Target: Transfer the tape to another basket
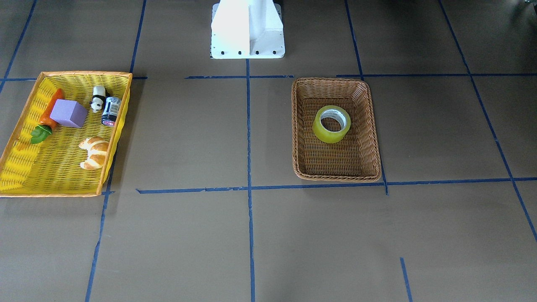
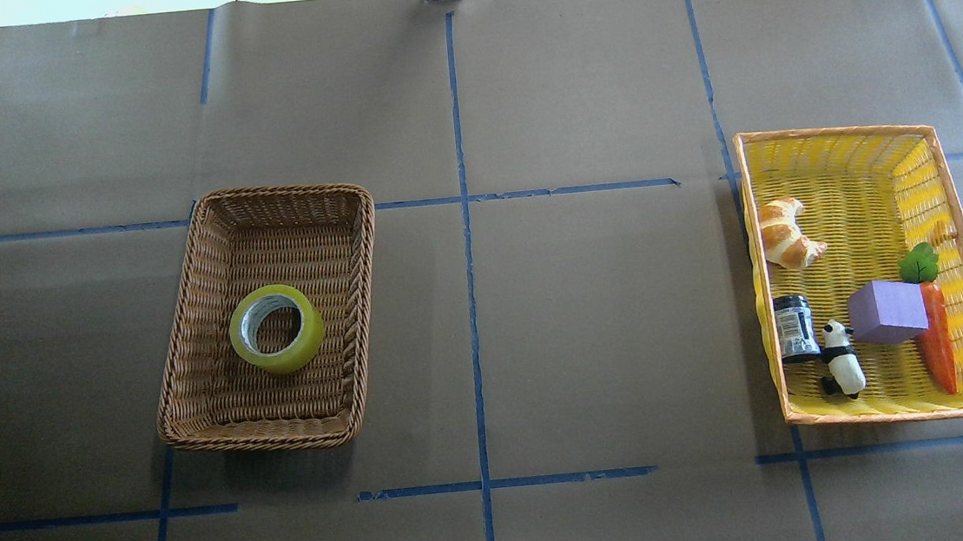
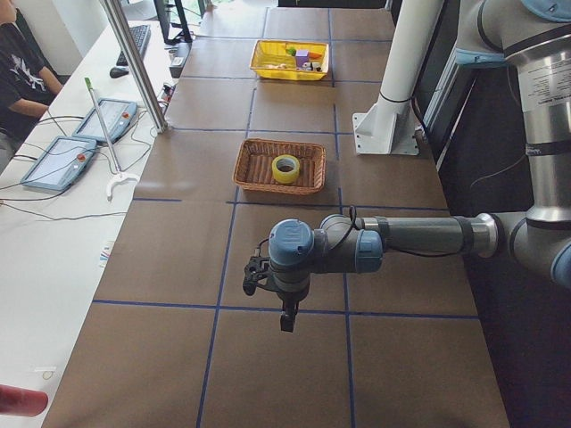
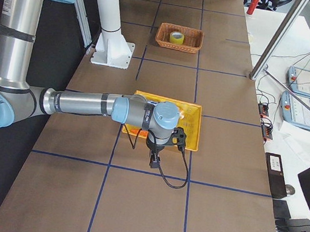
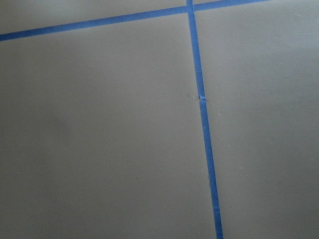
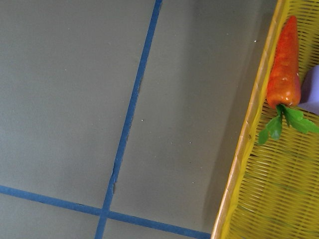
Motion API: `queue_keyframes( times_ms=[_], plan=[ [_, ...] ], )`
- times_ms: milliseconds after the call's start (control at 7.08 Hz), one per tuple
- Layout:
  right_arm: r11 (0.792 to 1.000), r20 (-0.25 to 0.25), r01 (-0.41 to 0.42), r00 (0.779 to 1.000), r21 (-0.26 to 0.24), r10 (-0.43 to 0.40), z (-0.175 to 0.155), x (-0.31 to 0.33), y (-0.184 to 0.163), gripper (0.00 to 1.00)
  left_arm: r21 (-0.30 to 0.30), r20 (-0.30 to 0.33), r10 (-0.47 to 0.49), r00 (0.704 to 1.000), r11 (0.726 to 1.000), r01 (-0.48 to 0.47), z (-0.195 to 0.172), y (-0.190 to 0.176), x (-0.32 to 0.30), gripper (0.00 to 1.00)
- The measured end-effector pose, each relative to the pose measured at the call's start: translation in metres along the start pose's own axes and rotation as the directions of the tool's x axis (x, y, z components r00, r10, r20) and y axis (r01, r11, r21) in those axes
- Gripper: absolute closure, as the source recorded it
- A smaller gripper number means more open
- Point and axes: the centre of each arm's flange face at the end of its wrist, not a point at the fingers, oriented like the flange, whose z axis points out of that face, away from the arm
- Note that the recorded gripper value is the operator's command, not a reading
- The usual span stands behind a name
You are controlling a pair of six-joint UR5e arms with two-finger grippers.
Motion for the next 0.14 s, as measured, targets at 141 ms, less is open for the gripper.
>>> queue_keyframes(
  times_ms=[141],
  plan=[
    [1.000, 0.000, 0.000, 1.000, 0.000, 0.000, -0.0001, -0.0001, -0.0001, 0.00, 0.000, 0.000, 0.000, 1.000, 1.000, 0.000, 0.0000, 0.0000, 0.0000, 0.00]
  ],
)
